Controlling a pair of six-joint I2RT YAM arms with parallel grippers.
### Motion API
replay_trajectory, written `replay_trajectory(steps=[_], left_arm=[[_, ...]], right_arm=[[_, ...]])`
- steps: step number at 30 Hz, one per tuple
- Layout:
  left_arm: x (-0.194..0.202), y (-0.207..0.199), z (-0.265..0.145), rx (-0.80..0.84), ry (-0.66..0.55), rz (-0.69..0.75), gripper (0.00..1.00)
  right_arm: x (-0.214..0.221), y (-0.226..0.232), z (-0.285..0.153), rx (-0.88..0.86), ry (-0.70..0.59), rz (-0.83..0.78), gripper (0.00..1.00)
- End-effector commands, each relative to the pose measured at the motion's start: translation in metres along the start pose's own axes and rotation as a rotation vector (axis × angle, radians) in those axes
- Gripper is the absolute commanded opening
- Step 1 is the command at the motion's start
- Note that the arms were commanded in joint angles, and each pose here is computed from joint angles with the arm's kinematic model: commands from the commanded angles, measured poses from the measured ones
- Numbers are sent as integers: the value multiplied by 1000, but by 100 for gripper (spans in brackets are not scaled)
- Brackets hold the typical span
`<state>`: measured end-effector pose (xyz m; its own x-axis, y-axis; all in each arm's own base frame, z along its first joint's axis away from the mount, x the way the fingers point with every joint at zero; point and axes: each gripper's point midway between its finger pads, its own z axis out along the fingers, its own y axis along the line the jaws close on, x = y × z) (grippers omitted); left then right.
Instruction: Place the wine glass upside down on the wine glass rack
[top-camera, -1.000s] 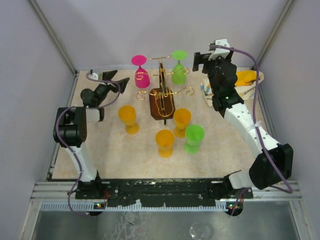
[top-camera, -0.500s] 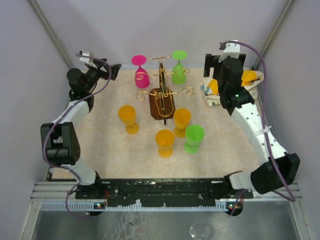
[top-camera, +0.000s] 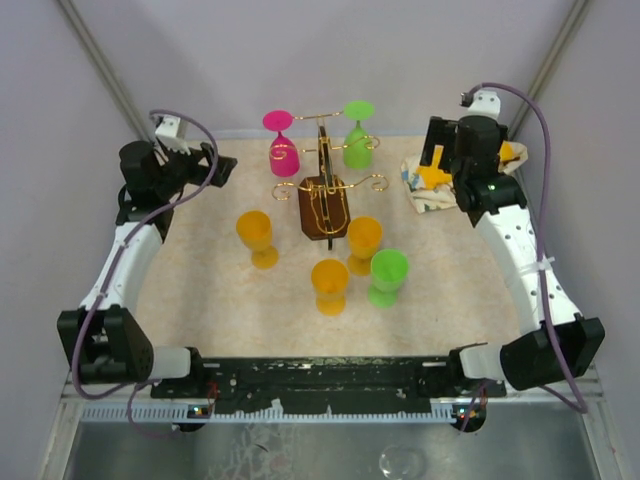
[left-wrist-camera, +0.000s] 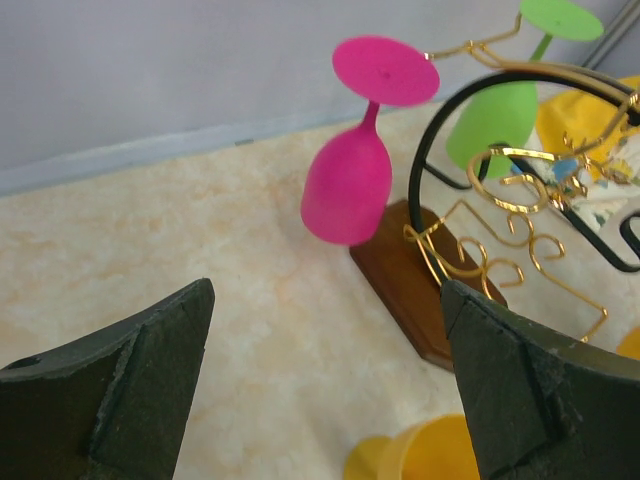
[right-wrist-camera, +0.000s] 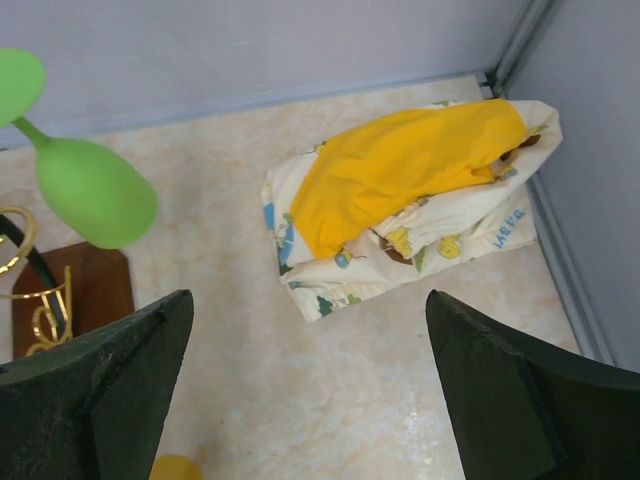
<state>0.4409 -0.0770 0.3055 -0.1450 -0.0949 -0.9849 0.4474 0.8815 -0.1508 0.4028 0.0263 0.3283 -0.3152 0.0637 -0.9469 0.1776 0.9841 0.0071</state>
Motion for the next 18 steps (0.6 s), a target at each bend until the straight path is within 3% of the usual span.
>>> replay_trajectory(steps=[1,10,18], left_arm=[[34,-14,-35,-19,161,-8,99],[77,-29,-88,-70,340,-55,99],[107,-46,-111,-33,449,-106,99]], right_arm=[[-29,19,0,-84,-52,93,99],[-22,28,10,-108,-29,106,99],[-18,28,7,-116,-32,112,98]])
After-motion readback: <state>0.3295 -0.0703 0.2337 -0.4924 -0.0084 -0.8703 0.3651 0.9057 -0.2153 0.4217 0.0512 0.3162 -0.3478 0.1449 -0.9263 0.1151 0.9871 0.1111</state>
